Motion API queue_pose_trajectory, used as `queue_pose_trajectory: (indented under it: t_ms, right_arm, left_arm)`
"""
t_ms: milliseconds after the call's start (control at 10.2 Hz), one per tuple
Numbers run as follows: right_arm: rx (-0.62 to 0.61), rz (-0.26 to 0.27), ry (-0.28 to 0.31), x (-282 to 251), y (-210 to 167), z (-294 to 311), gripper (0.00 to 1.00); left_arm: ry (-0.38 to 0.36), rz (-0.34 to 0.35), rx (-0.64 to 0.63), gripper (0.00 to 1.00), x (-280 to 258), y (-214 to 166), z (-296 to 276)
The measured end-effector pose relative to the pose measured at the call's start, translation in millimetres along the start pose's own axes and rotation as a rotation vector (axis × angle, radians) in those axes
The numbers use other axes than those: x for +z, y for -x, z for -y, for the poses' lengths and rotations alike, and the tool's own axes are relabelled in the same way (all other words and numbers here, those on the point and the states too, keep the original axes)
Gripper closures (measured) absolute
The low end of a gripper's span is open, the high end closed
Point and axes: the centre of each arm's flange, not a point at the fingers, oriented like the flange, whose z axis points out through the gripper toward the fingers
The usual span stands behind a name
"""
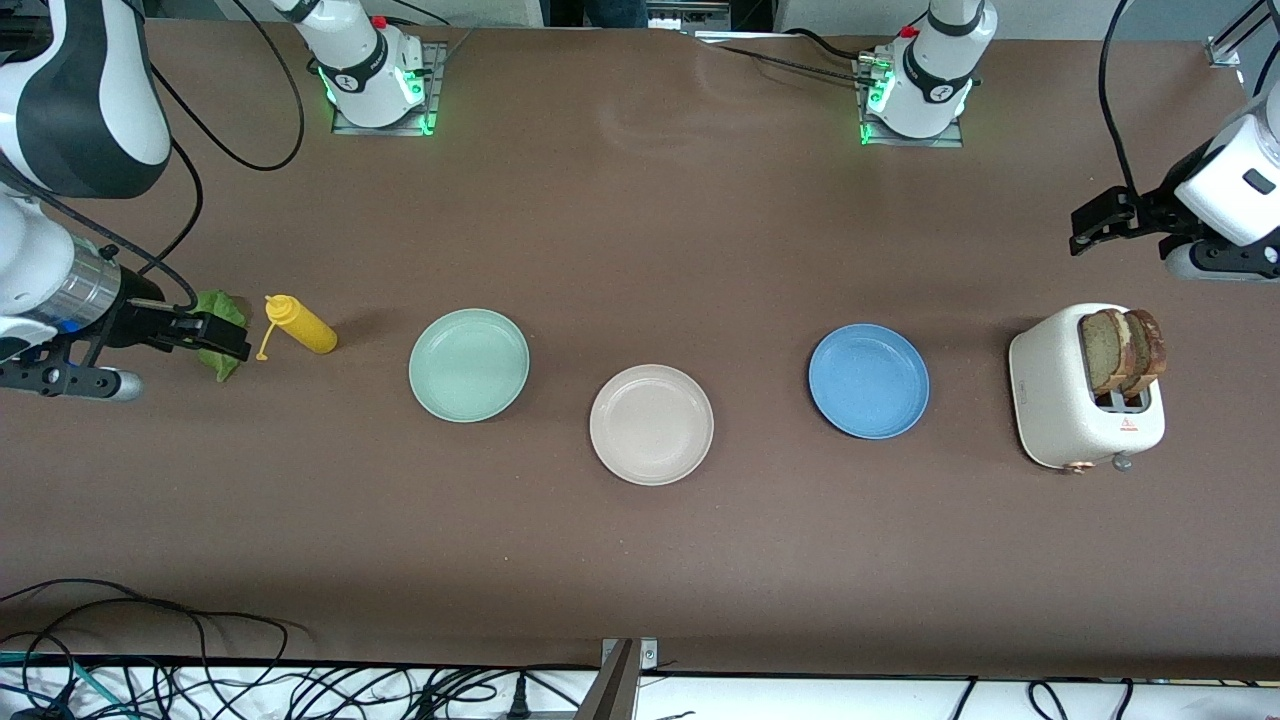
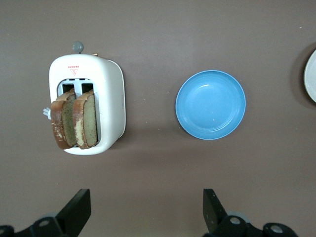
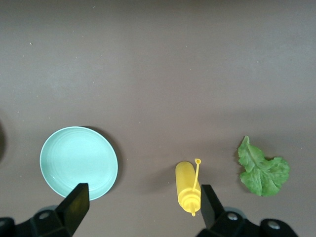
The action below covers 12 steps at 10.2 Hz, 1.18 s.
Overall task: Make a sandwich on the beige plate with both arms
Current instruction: 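Move the left gripper down to a bread slice in the toaster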
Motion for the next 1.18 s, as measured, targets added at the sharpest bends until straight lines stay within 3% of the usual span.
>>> queue_pose_trajectory:
  t_ms: [394,887,1182]
  right_arm:
    - [0.002,0.002,-0.009,0,0,1,0.00]
    - [0.002,0.003,-0.011,1,0,1,0.00]
    - [0.002,0.004,-0.011,1,0,1,0.00]
  left_arm:
    - [0.010,-0.006,-0.049,0.00,22,-19,40]
    - [0.041,0.048,0.066,0.00,96,-52,109]
    - [0.031,0.046,0.086,0.00,146,-62,109]
